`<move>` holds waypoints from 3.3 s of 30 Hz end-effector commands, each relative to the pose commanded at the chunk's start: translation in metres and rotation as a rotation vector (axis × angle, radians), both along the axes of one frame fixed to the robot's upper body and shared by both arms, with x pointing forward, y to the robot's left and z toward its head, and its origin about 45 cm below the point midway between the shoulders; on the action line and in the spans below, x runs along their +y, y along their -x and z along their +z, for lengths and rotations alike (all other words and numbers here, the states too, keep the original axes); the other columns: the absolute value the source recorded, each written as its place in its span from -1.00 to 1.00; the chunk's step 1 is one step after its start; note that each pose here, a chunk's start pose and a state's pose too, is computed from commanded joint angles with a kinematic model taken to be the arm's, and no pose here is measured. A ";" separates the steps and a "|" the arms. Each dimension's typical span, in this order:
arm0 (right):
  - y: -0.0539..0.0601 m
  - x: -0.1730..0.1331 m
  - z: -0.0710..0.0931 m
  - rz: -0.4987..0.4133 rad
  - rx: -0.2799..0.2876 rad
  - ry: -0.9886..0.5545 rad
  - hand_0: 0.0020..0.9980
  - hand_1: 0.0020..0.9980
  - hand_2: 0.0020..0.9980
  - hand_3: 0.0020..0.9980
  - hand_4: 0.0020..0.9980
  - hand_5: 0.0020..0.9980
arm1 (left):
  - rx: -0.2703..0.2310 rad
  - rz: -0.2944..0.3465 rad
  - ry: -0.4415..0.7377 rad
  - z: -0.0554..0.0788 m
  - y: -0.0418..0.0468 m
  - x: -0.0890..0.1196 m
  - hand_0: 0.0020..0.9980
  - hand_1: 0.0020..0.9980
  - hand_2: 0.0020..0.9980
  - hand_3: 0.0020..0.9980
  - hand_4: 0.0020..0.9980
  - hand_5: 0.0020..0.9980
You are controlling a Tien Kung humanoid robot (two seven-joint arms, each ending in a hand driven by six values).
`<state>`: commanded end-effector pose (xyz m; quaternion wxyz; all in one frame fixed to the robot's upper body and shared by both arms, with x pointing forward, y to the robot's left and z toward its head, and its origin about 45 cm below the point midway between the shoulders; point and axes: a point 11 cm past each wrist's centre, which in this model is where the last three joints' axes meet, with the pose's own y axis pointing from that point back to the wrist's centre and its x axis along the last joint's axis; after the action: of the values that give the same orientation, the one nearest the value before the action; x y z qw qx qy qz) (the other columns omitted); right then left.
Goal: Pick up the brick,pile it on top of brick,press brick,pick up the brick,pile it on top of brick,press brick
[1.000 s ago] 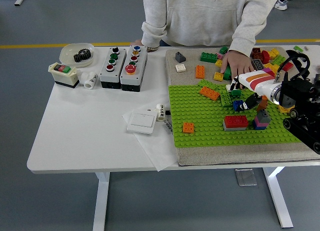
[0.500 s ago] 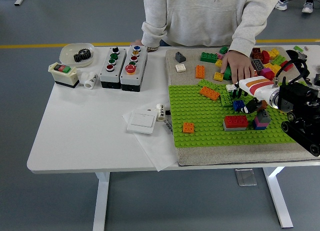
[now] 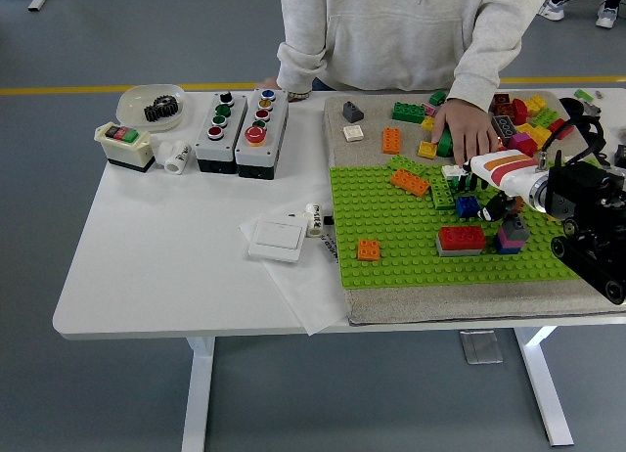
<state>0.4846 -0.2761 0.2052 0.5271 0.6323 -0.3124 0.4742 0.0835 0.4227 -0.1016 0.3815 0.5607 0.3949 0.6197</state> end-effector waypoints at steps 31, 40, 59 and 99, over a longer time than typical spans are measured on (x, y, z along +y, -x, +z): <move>-0.001 0.003 -0.005 -0.004 0.035 0.002 0.10 0.08 0.11 0.17 0.61 -0.87 | -0.015 0.000 -0.005 0.002 -0.0074 0.001 0.52 0.59 0.58 0.36 0.54 0.29; 0.000 0.005 -0.007 -0.001 0.043 -0.005 -0.01 0.01 0.04 0.09 0.57 -0.89 | -0.016 0.002 -0.006 0.002 -0.0078 0.001 0.52 0.59 0.58 0.35 0.55 0.29; 0.004 0.007 -0.013 0.011 0.047 -0.017 -0.13 -0.09 -0.04 -0.04 0.41 -0.86 | -0.003 0.001 -0.006 0.001 -0.0025 0.001 0.52 0.59 0.58 0.35 0.54 0.28; 0.001 0.030 0.046 0.027 0.012 -0.093 -0.13 -0.10 -0.04 -0.05 0.37 -0.78 | 0.000 0.004 -0.009 0.001 0.0006 0.003 0.52 0.59 0.58 0.35 0.55 0.28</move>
<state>0.4836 -0.2460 0.2516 0.4926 0.6630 -0.3224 0.4625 0.0829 0.4257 -0.1007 0.3777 0.5614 0.3935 0.6223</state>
